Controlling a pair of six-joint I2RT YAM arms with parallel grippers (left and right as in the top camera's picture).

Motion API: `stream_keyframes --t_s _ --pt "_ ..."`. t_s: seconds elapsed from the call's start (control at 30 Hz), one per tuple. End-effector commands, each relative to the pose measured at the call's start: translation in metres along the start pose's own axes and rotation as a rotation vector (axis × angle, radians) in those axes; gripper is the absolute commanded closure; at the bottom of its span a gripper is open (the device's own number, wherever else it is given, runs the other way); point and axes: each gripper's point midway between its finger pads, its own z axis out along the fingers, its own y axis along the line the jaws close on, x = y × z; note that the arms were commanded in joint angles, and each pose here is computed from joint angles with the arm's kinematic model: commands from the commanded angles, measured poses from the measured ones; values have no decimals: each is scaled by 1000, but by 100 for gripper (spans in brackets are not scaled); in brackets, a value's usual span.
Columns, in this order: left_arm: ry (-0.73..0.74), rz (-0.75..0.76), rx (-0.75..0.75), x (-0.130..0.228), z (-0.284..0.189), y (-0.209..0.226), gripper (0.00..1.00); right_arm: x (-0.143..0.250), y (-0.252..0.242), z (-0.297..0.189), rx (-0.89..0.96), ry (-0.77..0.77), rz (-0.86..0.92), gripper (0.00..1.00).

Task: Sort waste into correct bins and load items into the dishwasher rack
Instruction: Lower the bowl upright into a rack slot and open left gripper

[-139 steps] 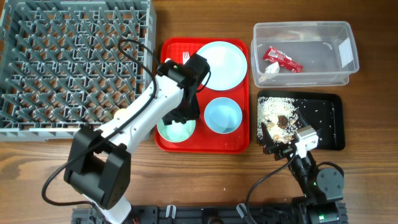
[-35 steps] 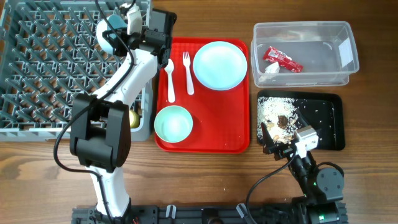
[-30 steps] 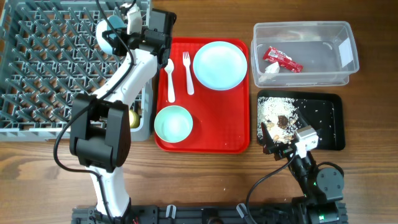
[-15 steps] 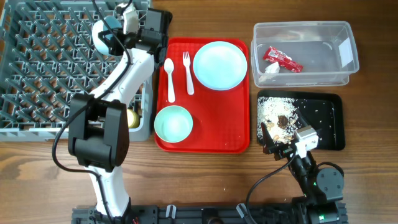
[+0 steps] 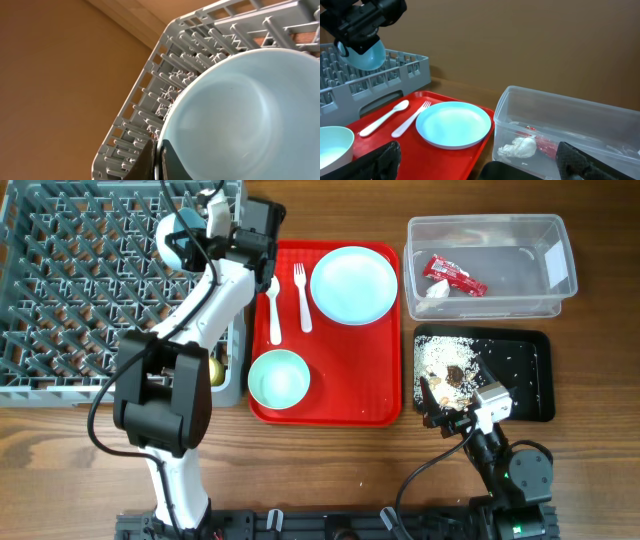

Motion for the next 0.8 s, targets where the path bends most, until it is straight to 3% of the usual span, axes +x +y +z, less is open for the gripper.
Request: stream_keyframes --t_s 0.0,0.77 --pt "-15 20 -32 0 -6 -5 96 3 1 0 -9 -5 13 0" --pt "-21 -8 -88 -17 2 25 96 3 1 0 -9 -5 13 0"
